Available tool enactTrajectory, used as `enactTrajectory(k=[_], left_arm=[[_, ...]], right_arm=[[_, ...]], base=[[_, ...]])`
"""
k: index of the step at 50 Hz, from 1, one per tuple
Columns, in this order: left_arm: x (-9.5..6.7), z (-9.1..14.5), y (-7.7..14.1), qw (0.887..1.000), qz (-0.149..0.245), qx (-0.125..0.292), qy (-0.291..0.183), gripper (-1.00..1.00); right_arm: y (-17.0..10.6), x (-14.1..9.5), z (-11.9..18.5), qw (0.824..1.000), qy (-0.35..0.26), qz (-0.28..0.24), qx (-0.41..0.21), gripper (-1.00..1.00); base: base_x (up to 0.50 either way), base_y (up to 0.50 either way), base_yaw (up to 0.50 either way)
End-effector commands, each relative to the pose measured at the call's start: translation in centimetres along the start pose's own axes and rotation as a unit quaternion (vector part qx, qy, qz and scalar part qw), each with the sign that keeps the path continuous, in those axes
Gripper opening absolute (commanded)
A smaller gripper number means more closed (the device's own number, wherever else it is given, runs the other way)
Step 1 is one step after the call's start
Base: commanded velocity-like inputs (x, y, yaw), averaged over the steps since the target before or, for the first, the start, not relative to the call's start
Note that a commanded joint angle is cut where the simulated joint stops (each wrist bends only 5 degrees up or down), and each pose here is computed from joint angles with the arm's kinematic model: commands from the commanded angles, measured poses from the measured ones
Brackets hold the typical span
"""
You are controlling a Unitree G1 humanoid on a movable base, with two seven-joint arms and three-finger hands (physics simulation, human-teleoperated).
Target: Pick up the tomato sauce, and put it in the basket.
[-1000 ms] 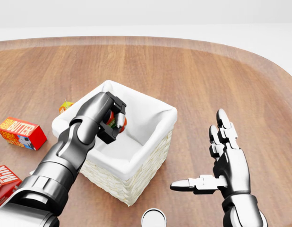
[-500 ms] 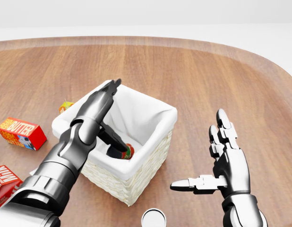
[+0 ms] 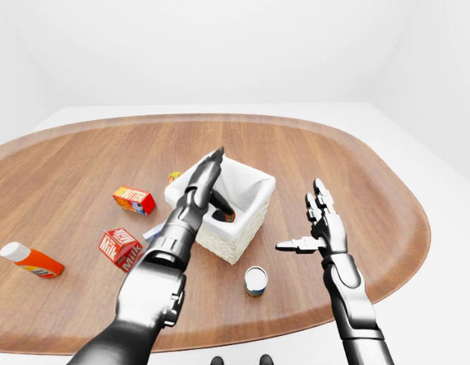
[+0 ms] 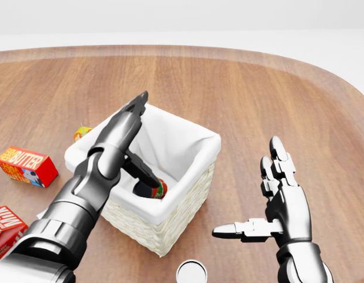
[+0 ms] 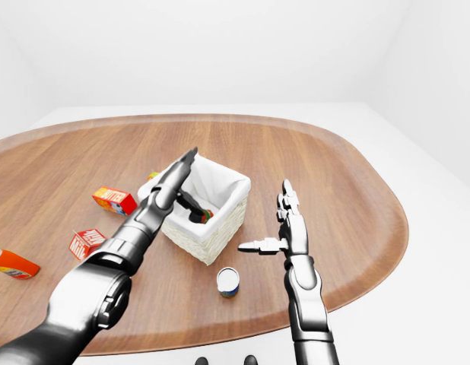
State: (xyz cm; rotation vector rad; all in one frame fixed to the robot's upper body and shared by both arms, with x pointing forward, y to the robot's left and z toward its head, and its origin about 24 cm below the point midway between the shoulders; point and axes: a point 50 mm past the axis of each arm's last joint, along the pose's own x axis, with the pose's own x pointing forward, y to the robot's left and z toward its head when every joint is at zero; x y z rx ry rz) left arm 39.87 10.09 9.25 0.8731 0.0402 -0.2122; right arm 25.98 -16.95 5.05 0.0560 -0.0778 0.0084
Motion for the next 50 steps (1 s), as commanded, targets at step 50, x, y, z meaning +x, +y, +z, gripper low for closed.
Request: enactTrajectory(k=[50], left_arm=[[-15.2,10.4,7.7,0.933,0.107,-0.014,-0.343,1.00]], right_arm=[[0.0,0.0,0.0,1.000,0.001,-0.001,-0.003,1.00]], base=[[0.00,0.00,0.00]])
